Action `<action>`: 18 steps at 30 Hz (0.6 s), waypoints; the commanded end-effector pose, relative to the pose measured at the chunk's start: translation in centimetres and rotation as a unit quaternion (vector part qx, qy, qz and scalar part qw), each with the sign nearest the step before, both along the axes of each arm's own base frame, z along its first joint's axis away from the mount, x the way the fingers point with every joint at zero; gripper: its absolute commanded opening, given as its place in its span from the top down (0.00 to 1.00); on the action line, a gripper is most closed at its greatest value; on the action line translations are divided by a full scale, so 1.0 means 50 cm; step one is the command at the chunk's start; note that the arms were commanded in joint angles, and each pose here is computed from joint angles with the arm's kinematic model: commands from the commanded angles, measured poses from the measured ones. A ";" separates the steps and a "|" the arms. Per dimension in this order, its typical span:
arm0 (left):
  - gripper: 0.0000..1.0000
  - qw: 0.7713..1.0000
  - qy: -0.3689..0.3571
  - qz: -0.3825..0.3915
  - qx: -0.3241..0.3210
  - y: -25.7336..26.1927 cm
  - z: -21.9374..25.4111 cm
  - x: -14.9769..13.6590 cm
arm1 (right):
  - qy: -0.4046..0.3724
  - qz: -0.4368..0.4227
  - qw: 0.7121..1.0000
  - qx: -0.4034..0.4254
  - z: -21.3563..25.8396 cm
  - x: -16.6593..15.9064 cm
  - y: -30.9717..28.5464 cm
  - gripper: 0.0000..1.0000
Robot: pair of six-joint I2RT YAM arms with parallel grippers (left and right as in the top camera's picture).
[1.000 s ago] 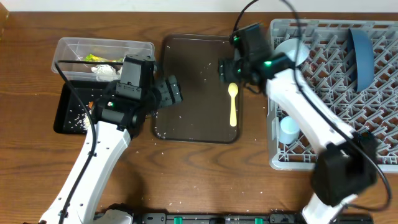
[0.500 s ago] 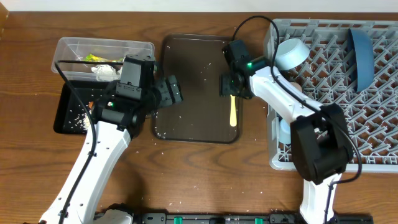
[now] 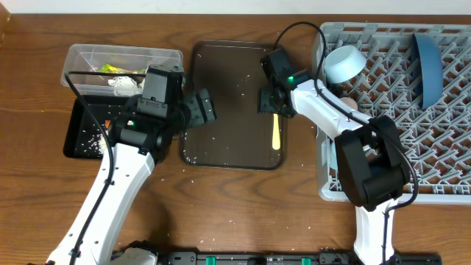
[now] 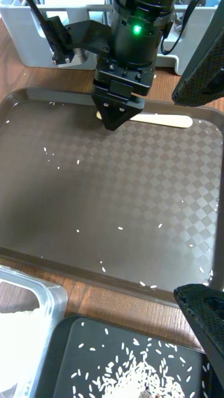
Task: Sort waste into correct bins and load items into the dishwasher rack
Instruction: 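Move right gripper to yellow spoon on brown tray and grasp it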
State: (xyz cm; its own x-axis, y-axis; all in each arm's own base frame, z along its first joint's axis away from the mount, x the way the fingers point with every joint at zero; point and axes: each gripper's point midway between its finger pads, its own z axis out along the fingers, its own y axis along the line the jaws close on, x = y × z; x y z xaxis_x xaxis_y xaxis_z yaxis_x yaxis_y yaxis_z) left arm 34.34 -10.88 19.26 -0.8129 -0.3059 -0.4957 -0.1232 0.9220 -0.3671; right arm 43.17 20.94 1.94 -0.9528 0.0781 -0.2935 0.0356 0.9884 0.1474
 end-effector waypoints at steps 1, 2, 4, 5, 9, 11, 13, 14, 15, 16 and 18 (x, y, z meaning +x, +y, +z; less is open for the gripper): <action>0.07 1.000 -0.011 -0.003 0.000 -0.003 0.017 0.006 | 0.014 -0.022 1.000 -0.008 -0.030 -0.003 -0.008 0.39; 0.07 1.000 -0.011 -0.003 0.000 -0.003 0.017 0.006 | 0.016 -0.022 1.000 -0.009 -0.034 -0.004 -0.009 0.40; 0.07 1.000 -0.011 -0.003 0.000 -0.003 0.017 0.006 | 0.022 -0.031 0.999 -0.010 -0.039 -0.008 -0.011 0.42; 0.07 1.000 -0.011 -0.003 0.000 -0.003 0.017 0.006 | 0.023 -0.031 0.999 -0.010 -0.039 -0.009 -0.012 0.43; 0.07 1.000 -0.011 -0.003 0.000 -0.003 0.017 0.006 | 0.024 -0.031 0.999 -0.011 -0.039 -0.010 -0.012 0.50; 0.07 1.000 -0.011 -0.003 0.000 -0.003 0.017 0.006 | 0.024 -0.031 0.999 -0.011 -0.040 -0.010 -0.012 0.55; 0.07 1.000 -0.011 -0.003 0.000 -0.003 0.017 0.006 | 0.025 -0.031 0.999 -0.012 -0.040 -0.011 -0.013 0.60; 0.07 1.000 -0.011 -0.003 0.000 -0.003 0.017 0.006 | 0.025 -0.031 0.999 -0.012 -0.040 -0.011 -0.013 0.62; 0.07 1.000 -0.011 -0.003 0.000 -0.003 0.017 0.006 | 0.026 -0.031 0.999 -0.012 -0.042 -0.011 -0.013 0.66; 0.07 1.000 -0.011 -0.003 0.000 -0.003 0.017 0.006 | 0.027 -0.031 0.999 -0.013 -0.045 -0.012 -0.013 0.71; 0.07 1.000 -0.011 -0.003 0.000 -0.003 0.017 0.006 | 0.032 -0.031 0.999 -0.015 -0.052 -0.014 -0.014 0.76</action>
